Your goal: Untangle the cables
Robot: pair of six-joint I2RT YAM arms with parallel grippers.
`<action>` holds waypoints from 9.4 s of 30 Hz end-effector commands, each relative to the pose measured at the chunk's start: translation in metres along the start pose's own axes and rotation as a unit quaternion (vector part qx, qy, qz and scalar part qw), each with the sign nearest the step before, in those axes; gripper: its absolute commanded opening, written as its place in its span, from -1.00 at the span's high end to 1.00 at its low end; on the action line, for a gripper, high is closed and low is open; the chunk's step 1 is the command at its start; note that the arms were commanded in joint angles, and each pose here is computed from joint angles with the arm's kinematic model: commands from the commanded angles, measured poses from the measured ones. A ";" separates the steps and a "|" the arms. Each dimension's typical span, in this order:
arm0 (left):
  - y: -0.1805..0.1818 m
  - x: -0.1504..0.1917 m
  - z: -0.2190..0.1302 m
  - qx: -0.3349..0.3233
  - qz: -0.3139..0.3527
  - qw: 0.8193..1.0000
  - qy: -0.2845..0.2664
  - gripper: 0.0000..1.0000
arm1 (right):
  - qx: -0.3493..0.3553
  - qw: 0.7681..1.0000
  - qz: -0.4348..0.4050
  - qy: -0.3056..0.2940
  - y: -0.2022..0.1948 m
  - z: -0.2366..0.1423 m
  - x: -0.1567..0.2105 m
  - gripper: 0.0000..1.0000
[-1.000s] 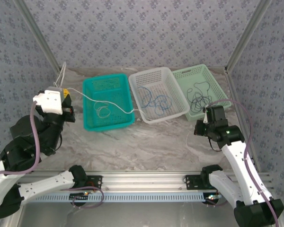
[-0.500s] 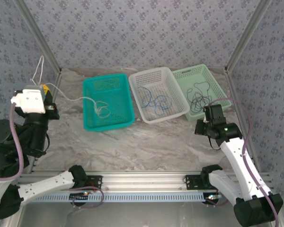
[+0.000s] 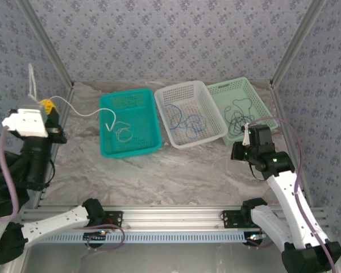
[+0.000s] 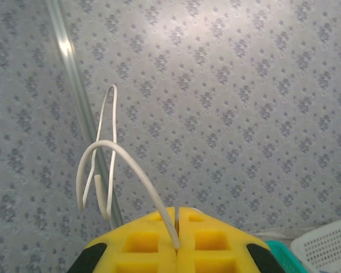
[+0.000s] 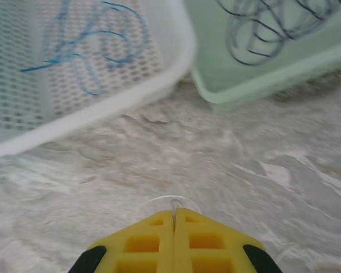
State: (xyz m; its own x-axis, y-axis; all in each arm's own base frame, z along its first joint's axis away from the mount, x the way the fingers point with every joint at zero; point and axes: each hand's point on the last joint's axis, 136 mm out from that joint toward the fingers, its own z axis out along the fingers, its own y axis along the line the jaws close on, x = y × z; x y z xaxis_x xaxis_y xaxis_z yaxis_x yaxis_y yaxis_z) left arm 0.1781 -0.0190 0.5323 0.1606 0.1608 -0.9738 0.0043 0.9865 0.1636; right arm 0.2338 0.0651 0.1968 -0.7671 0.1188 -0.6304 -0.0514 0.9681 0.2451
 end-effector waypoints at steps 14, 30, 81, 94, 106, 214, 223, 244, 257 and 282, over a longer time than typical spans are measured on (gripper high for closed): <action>-0.088 0.126 0.072 0.095 -0.028 0.983 0.156 0.96 | -0.146 0.988 -0.043 -0.023 0.061 -0.007 -0.009 1.00; -0.122 0.304 0.157 0.148 -0.124 0.904 0.382 1.00 | -0.174 0.982 -0.069 -0.032 0.080 -0.021 -0.007 1.00; -0.305 0.212 0.043 0.511 -0.246 0.781 0.261 -0.88 | -0.404 0.872 -0.201 -0.191 0.256 -0.131 -0.143 1.00; -0.310 0.224 0.058 0.498 -0.221 0.796 0.264 0.06 | -0.446 0.846 -0.224 -0.187 0.266 -0.146 -0.134 1.00; -0.277 0.233 0.081 0.406 -0.119 0.853 0.306 1.00 | -0.399 0.857 -0.299 -0.131 0.238 -0.124 -0.096 0.46; -0.094 0.087 0.134 0.104 -0.086 0.980 0.149 0.96 | -0.308 0.899 -0.262 -0.170 0.300 0.032 -0.143 1.00; -0.079 0.167 0.180 0.078 -0.091 0.964 0.239 0.96 | -0.345 0.913 -0.216 -0.022 0.356 0.117 -0.090 1.00; -0.102 0.324 0.177 0.055 -0.139 0.884 0.443 -0.75 | -0.221 0.940 -0.257 -0.036 0.313 0.120 -0.103 -0.81; -0.125 0.343 0.181 0.113 -0.133 0.916 0.361 -0.99 | 0.020 0.978 -0.165 -0.128 0.017 0.128 -0.151 -0.94; -0.117 0.403 0.175 0.085 -0.060 0.917 0.386 -0.99 | -0.034 0.983 -0.040 -0.175 -0.066 0.138 -0.134 -0.88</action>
State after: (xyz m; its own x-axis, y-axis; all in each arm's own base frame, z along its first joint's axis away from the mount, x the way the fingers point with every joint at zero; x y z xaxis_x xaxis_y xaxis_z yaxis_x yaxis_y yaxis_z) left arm 0.4093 -0.0749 0.1396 -0.6315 0.0815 -0.7710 0.1372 0.9905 -0.0077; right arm 0.4258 0.0000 0.1286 -0.5689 0.1000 -0.8163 -0.0725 0.9826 0.1709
